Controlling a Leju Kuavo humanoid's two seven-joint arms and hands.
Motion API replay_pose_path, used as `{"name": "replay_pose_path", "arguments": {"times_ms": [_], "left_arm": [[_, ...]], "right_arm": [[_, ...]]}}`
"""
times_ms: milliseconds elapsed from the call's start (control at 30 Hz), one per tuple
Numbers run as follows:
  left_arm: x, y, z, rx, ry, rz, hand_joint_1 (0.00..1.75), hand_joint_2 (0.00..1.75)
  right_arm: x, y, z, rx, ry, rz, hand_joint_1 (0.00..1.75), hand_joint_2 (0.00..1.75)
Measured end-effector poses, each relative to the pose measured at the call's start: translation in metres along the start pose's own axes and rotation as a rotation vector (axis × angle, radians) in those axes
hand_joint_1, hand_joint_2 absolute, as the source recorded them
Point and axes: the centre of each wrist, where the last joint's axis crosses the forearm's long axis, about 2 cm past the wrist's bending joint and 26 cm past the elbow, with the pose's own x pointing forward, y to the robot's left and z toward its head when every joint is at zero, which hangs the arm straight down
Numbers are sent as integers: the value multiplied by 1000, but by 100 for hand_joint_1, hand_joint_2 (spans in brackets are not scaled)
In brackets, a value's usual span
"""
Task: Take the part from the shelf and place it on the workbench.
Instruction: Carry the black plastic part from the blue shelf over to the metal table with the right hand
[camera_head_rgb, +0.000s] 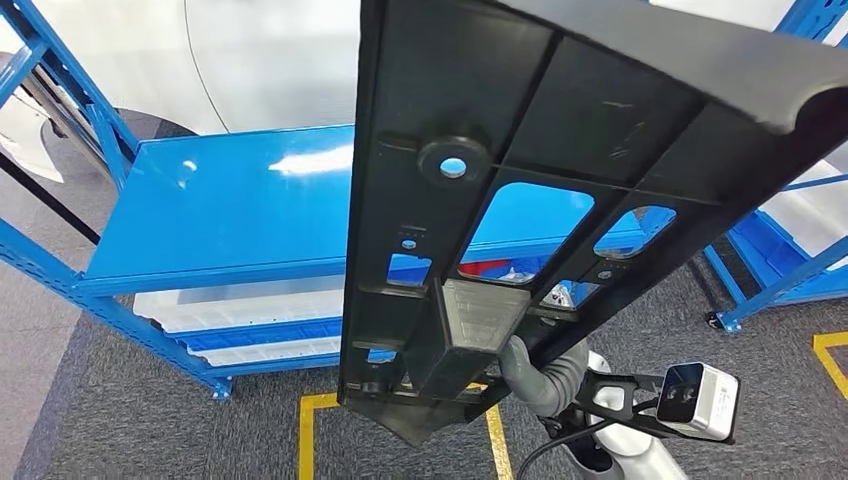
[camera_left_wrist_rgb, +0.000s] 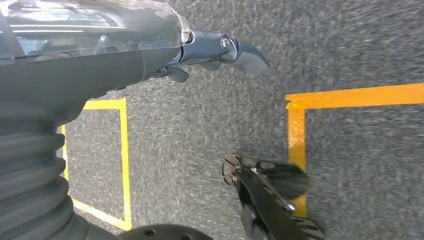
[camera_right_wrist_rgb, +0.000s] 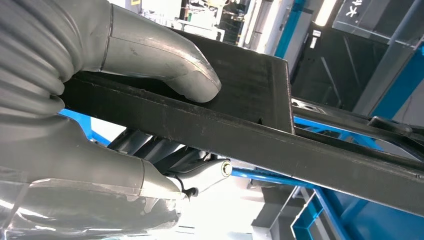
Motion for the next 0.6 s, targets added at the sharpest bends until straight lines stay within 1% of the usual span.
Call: {"name": "replay_pose_path", "arguments": {"times_ms": [200,467,600], "left_arm": [[4,-1,0,3,-13,6,0,175],[4,-1,0,5,-16,6,0,175],[4,-1,0,8,-17,14,0,175]], "right_arm": [[4,-11,-3,6,-5,20,175,175],[14,-39,1,-47,12,54,175,175],[19,-53,2,-47,14,74,175,175]]}}
